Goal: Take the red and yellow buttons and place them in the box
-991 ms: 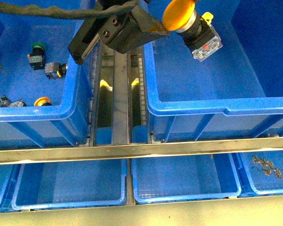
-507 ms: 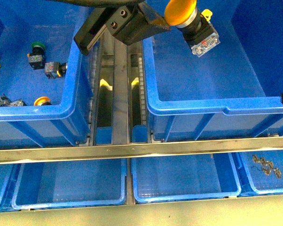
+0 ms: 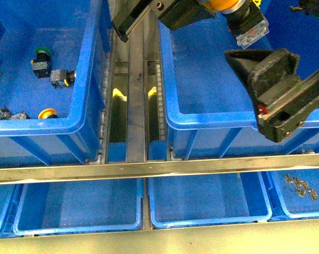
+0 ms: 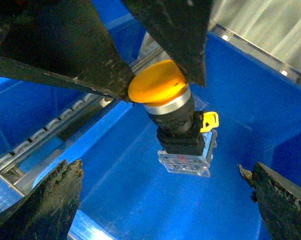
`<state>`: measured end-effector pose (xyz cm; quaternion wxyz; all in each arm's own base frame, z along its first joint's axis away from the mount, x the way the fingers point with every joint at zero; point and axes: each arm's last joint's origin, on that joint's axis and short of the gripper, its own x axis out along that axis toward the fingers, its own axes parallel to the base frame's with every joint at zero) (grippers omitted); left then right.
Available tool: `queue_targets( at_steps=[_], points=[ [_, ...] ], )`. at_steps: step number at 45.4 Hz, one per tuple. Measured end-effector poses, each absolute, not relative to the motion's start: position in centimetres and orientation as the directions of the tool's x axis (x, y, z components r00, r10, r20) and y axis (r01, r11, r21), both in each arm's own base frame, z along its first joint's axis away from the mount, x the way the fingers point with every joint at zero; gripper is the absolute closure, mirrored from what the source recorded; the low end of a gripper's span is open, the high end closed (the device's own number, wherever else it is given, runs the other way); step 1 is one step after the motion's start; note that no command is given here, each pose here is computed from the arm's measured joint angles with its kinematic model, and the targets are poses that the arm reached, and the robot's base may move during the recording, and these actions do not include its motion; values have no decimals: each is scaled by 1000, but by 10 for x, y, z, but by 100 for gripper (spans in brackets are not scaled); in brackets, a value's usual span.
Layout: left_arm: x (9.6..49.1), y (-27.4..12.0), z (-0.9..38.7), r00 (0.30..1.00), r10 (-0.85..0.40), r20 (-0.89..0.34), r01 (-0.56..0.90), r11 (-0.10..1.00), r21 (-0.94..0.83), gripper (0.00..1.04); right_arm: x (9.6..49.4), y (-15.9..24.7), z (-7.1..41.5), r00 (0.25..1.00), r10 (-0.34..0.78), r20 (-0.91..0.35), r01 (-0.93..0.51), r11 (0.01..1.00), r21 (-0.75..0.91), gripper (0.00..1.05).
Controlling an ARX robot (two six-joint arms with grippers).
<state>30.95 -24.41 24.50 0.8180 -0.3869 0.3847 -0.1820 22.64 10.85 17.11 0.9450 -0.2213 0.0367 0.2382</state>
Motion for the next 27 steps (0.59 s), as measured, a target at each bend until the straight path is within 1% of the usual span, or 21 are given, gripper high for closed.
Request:
queue_targets(
  at_steps=[13,27],
  points=[
    [308,-248,246,633,-598,-491,2,636,-772,69,248,120,161,891,421,-167,-448,762,-468,6],
    [311,-247,245,666,-559,-494,-49,628,-777,69,270,126,157,900,408,-153,-427,757,-495,6]
  ],
)
